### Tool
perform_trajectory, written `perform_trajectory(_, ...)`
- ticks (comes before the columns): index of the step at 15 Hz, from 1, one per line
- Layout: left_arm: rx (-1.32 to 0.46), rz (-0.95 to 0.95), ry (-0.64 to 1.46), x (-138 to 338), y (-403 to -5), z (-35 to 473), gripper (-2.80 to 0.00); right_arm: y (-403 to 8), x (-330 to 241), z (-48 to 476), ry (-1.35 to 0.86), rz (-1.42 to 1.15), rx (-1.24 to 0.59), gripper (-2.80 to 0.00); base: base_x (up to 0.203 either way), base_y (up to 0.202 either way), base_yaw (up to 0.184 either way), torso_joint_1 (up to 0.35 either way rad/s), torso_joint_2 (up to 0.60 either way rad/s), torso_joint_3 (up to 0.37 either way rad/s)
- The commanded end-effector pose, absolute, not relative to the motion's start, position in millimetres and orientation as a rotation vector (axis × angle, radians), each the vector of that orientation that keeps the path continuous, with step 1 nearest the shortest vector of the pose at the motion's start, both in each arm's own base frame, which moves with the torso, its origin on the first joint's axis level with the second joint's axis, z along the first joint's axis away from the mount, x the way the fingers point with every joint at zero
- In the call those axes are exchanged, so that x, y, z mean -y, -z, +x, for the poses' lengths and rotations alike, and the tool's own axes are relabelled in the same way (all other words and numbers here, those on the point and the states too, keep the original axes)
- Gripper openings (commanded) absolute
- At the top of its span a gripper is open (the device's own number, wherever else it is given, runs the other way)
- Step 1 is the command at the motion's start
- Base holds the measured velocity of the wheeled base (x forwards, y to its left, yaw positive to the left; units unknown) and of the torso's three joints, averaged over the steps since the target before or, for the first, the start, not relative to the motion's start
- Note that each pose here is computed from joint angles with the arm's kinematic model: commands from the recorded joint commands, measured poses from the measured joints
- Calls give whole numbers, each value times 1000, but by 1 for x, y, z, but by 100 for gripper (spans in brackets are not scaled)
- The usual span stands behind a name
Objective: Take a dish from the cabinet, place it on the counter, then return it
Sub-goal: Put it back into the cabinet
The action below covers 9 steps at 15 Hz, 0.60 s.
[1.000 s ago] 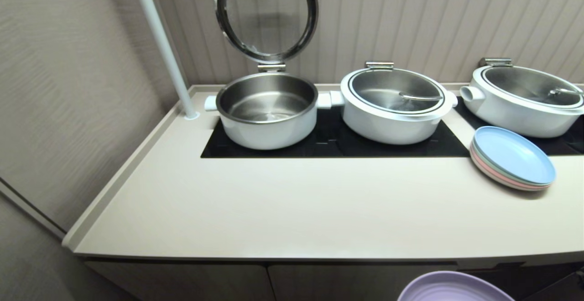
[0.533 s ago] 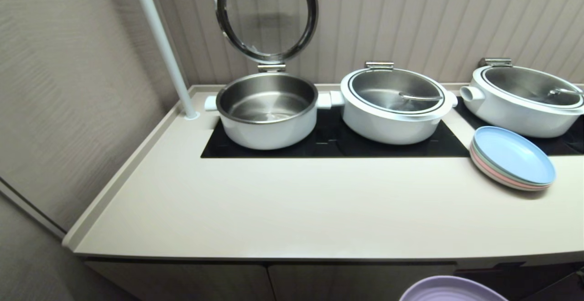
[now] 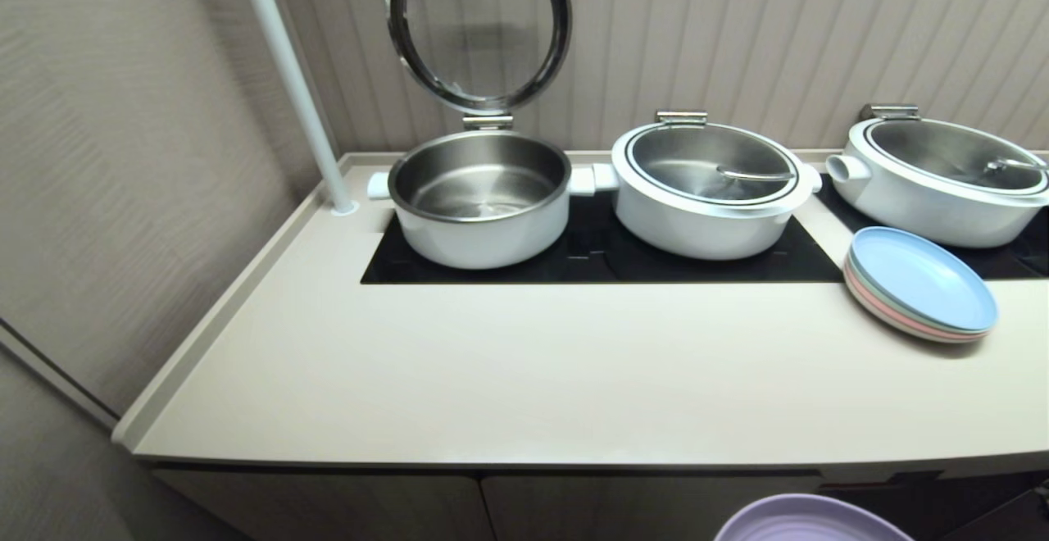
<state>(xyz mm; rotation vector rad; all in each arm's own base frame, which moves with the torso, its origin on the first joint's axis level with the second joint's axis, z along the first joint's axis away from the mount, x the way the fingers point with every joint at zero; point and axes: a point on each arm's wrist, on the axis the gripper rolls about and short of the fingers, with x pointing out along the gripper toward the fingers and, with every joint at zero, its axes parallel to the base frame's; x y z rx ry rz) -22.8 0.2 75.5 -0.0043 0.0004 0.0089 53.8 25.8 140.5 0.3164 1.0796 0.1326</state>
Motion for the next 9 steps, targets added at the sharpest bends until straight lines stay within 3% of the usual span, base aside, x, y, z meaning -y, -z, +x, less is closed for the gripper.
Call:
perform_trajectory(1, 0, -5, -9, 0, -75, -23, -280, -140, -26, 54, -130, 318, -1086, -280, 0, 0, 0, 0, 0, 0)
perform_trajectory(9, 0, -5, -9, 0, -75, -23, -280, -140, -24, 49, -128, 321, -1074, -280, 0, 0, 0, 0, 0, 0)
